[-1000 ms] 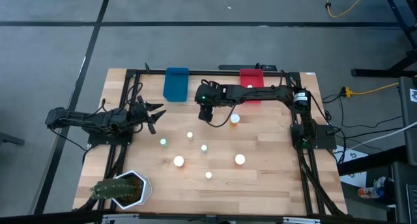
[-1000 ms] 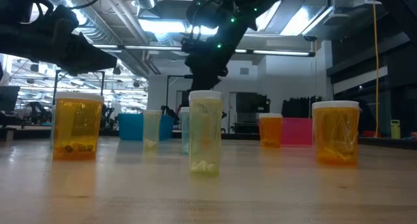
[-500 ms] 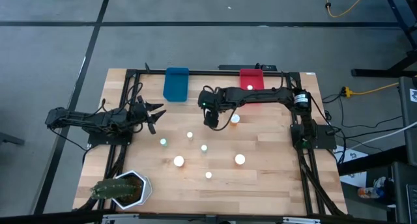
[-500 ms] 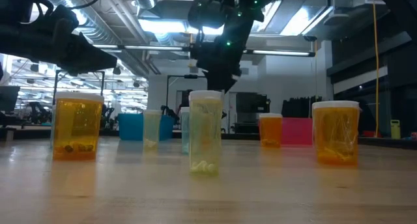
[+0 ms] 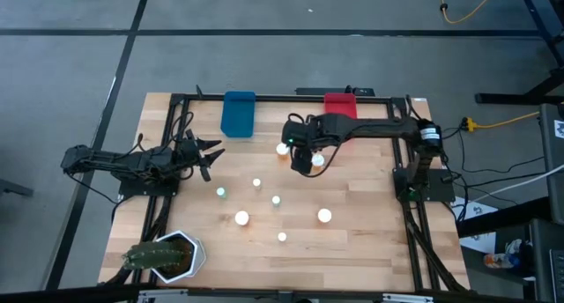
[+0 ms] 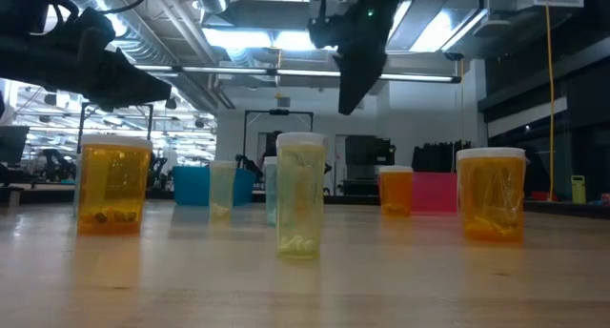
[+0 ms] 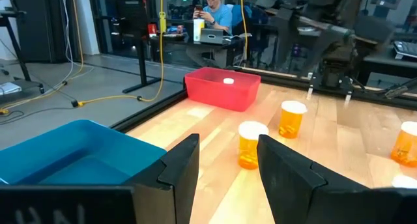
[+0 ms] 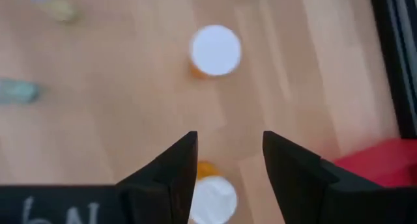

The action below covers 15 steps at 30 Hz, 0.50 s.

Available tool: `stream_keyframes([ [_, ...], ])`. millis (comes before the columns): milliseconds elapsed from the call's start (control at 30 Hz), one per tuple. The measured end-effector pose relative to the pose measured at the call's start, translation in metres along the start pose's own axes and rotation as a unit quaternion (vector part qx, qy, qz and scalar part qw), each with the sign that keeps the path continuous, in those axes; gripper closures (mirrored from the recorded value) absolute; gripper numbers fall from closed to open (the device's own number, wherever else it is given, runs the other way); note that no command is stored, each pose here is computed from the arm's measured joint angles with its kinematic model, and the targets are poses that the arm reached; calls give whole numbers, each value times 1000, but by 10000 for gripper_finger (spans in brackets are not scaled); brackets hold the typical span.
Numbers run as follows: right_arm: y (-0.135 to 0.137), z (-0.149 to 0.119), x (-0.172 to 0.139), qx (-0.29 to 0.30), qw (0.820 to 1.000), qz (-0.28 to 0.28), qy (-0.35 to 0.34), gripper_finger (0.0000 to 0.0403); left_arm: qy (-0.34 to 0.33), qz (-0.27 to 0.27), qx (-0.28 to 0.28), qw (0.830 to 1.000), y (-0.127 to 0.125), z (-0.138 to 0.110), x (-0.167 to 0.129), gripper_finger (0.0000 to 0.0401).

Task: Pick and place medicine bottles into bin by pill shape (circle, oval)
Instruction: Put the big orange pill bottle into the blue bin

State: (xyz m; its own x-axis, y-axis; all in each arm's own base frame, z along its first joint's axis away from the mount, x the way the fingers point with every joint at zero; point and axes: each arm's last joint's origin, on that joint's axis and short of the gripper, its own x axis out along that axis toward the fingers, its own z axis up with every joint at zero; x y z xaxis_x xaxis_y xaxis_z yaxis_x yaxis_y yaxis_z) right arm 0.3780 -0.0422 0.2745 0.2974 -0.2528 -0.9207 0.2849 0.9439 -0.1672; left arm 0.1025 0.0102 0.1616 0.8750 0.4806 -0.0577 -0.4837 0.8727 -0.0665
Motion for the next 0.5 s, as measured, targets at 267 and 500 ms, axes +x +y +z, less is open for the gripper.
stream_keyframes([
  [267, 5, 8, -1, -23, 998, 28, -42, 228, 0, 0, 0, 1000, 0, 0, 0, 254],
  [500, 14, 11, -2, -56, 996, 31, -67, 169, 0, 0, 0, 1000, 0, 0, 0, 254],
])
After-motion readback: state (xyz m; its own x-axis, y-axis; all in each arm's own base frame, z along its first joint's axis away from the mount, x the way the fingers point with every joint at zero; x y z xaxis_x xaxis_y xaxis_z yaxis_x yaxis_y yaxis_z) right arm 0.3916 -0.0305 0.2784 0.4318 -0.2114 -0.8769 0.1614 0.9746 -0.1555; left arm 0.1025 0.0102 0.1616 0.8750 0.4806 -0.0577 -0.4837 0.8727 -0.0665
